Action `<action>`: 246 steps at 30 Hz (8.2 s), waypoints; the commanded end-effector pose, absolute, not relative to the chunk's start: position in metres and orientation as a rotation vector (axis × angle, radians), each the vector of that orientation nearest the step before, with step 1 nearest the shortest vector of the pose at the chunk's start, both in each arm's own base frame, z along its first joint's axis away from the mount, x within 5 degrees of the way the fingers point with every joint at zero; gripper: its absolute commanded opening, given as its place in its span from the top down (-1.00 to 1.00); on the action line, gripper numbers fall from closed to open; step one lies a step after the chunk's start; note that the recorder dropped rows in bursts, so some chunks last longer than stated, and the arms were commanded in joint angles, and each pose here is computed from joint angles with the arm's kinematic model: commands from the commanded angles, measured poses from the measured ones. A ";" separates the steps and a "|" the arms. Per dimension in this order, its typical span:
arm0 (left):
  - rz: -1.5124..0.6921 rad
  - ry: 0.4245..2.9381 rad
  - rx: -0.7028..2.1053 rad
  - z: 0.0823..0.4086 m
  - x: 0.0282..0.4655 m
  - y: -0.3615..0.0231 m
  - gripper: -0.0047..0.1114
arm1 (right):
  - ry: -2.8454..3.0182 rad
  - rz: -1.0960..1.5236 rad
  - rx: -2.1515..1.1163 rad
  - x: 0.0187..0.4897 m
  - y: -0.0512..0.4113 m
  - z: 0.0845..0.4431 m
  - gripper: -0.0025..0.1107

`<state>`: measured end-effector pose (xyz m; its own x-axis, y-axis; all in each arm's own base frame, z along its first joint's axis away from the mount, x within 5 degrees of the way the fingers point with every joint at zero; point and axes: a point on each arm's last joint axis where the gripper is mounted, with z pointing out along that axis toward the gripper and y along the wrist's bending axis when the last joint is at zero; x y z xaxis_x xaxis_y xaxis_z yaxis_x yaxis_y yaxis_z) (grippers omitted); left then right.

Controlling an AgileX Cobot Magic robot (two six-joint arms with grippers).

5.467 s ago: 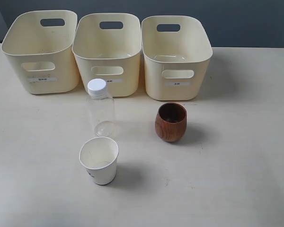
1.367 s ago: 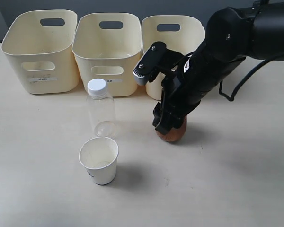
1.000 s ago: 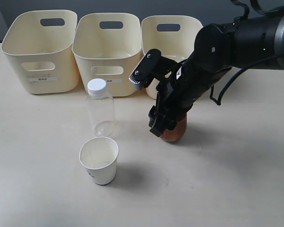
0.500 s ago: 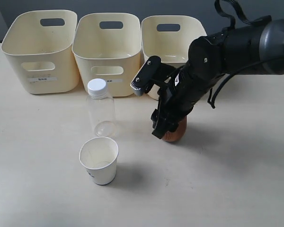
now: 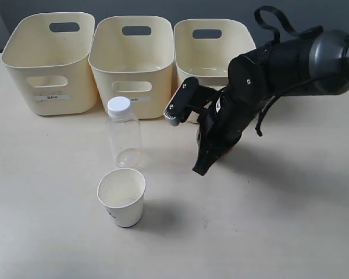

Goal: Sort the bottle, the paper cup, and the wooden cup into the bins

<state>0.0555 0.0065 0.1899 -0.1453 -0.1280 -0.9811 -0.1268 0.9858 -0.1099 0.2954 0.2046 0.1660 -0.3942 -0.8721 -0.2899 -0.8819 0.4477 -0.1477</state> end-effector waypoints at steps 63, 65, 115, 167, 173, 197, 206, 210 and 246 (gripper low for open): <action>-0.004 1.704 -0.187 0.192 0.055 0.006 0.92 | 2.395 0.054 -0.909 0.440 0.197 0.198 0.97; -0.004 1.704 -0.187 0.192 0.055 0.006 0.92 | 2.389 0.054 -0.906 0.440 0.197 0.198 0.97; -0.004 1.704 -0.187 0.192 0.055 0.006 0.92 | 2.352 0.050 -0.897 0.441 0.197 0.206 0.31; -0.004 1.704 -0.187 0.192 0.055 0.006 0.92 | 2.339 0.287 -2.072 0.223 0.369 0.200 0.00; -0.004 1.704 -0.187 0.192 0.055 0.006 0.92 | 2.350 0.276 -2.090 0.224 0.370 0.191 0.55; -0.004 1.704 -0.187 0.192 0.055 0.006 0.92 | 1.944 0.217 -1.889 0.215 0.337 0.323 0.93; -0.004 1.704 -0.187 0.192 0.055 0.006 0.92 | 1.801 -0.014 -1.391 0.260 0.314 0.370 0.93; -0.004 1.704 -0.187 0.192 0.055 0.006 0.92 | 1.814 0.022 -1.270 0.292 0.303 0.364 0.93; -0.004 1.704 -0.187 0.192 0.055 0.006 0.92 | 2.087 -0.007 -1.126 0.413 0.303 0.234 0.93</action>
<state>0.0555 0.0065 0.1899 -0.1453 -0.1280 -0.9811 -0.1268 0.9858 -0.1099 0.4091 0.3089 0.2317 -0.3204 -0.7149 -0.6215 -0.7216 0.6092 -0.3288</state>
